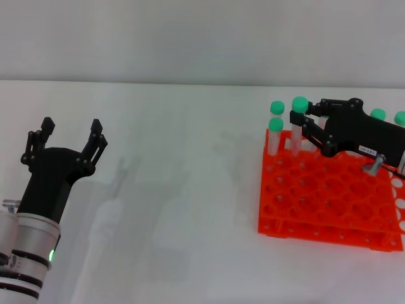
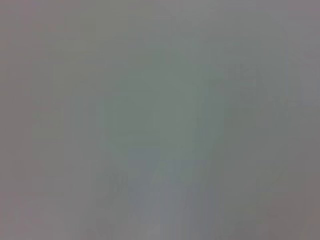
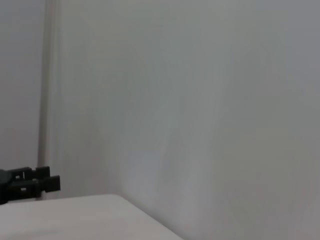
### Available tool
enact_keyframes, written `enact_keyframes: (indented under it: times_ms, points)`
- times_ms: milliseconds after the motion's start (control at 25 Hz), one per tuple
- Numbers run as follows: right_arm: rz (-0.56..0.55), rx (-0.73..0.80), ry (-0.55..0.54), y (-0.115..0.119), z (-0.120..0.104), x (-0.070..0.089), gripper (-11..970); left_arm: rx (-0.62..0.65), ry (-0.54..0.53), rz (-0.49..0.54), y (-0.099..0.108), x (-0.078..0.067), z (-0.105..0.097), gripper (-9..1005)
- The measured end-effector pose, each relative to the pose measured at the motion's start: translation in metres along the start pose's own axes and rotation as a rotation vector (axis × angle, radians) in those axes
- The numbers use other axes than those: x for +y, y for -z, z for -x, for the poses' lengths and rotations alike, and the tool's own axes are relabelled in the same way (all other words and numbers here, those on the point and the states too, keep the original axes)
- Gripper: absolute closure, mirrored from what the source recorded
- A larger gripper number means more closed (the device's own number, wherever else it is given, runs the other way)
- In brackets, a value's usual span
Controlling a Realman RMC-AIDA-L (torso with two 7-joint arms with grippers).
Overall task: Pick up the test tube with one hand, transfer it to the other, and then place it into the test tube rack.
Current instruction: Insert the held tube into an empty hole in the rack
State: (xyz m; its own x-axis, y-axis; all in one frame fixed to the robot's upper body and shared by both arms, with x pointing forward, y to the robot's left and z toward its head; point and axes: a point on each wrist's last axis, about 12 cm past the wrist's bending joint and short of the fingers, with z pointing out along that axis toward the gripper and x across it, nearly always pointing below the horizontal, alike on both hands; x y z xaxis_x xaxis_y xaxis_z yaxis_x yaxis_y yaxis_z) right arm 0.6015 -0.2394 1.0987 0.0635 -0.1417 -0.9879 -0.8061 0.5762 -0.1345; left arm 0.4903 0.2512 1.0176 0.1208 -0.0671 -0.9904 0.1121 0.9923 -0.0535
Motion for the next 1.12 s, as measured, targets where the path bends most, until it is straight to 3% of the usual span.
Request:
enact_keyframes:
  times_ms: [1120]
  points:
    - [-0.091,0.065,-0.052,-0.002,-0.023,0.005,751,-0.002,-0.001,-0.007,-0.001,-0.001,0.001,116]
